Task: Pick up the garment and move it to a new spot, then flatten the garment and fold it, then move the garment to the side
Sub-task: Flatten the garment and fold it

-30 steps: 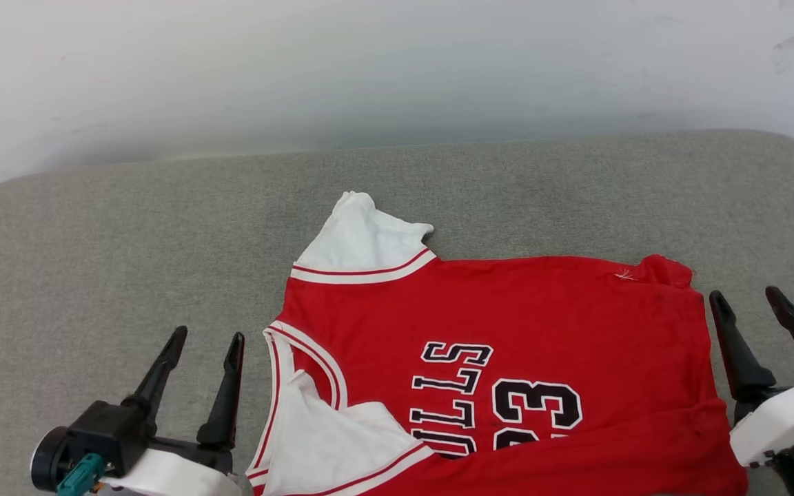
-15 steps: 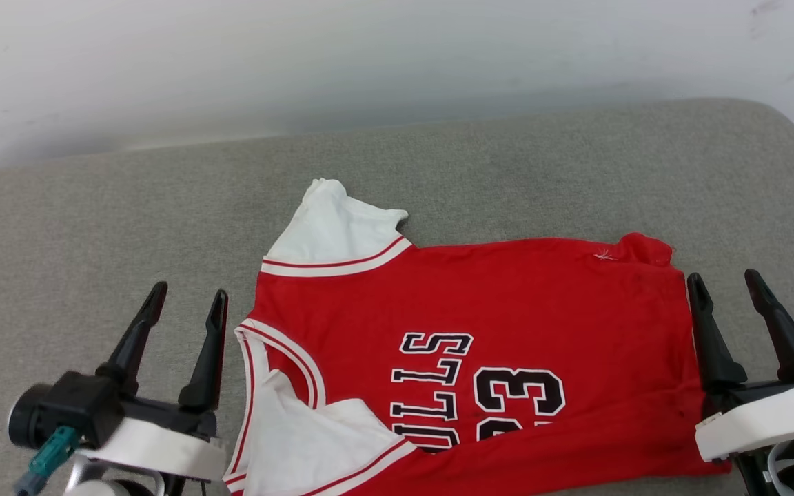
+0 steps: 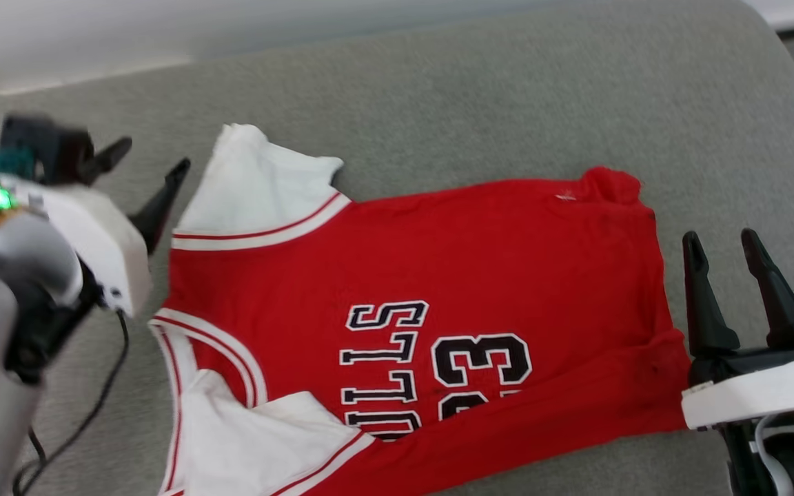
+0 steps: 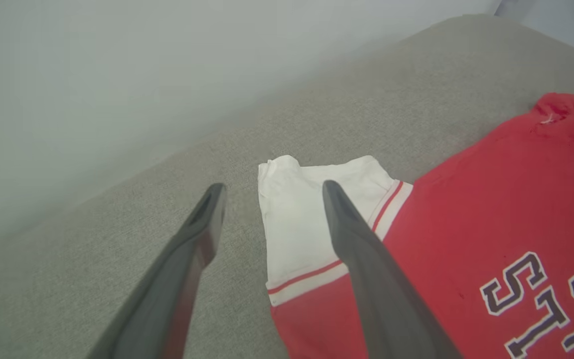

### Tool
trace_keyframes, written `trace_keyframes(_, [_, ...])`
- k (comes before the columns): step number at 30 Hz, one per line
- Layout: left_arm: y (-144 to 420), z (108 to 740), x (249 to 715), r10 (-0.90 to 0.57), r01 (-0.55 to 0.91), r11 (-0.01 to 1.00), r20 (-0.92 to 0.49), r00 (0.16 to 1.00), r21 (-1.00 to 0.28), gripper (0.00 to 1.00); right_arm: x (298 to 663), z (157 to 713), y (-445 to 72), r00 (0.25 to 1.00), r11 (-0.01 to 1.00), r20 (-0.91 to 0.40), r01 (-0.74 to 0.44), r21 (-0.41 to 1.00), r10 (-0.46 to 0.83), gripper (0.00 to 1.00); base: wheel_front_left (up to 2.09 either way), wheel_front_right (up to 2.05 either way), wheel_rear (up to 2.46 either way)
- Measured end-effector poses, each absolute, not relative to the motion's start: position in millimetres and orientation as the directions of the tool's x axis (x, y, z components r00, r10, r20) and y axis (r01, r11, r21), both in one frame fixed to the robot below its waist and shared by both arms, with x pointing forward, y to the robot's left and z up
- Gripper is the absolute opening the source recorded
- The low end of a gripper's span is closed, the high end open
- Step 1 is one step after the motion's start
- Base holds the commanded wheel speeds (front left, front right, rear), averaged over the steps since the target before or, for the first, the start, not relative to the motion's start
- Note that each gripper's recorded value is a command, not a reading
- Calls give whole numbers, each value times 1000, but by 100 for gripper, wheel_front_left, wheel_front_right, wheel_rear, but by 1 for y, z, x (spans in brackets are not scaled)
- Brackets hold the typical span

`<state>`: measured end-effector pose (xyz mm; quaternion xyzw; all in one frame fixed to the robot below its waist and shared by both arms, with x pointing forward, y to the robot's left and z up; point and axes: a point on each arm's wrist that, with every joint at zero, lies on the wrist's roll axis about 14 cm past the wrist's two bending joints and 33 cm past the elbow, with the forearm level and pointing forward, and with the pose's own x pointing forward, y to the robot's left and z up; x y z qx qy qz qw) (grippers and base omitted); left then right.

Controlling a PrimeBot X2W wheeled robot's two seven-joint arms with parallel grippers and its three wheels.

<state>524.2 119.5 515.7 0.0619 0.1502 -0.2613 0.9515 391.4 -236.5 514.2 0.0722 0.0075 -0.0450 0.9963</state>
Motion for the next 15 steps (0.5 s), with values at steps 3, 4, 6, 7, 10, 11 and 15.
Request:
trace_keyframes(3, [114, 500, 545, -480, 547, 837, -456, 749, 19, 100, 395, 505, -236, 995, 985, -42, 98, 141, -93, 100, 0, 0, 0])
trace_keyframes(4, [111, 494, 550, -482, 554, 832, -497, 722, -1, 100, 396, 502, -236, 994, 985, -48, 100, 141, -94, 100, 0, 0, 0])
trace_keyframes(6, [104, 485, 561, -495, 565, 823, -561, 664, -57, 100, 397, 496, -239, 993, 984, -59, 112, 137, -105, 100, 0, 0, 0])
trace_keyframes(7, [100, 481, 567, -496, 569, 819, -586, 641, -71, 100, 397, 493, -241, 991, 984, -68, 119, 134, -111, 100, 0, 0, 0])
trace_keyframes(10, [101, 470, 585, -466, 573, 817, -657, 592, -63, 100, 398, 483, -245, 988, 982, -90, 136, 128, -125, 100, 0, 0, 0])
trace_keyframes(11, [101, 466, 591, -454, 573, 817, -678, 579, -58, 100, 397, 478, -246, 987, 981, -100, 141, 130, -129, 100, 0, 0, 0])
trace_keyframes(15, [90, 427, 606, -409, 603, 797, -775, 482, -45, 100, 394, 457, -252, 978, 975, -141, 176, 136, -157, 100, 0, 0, 0])
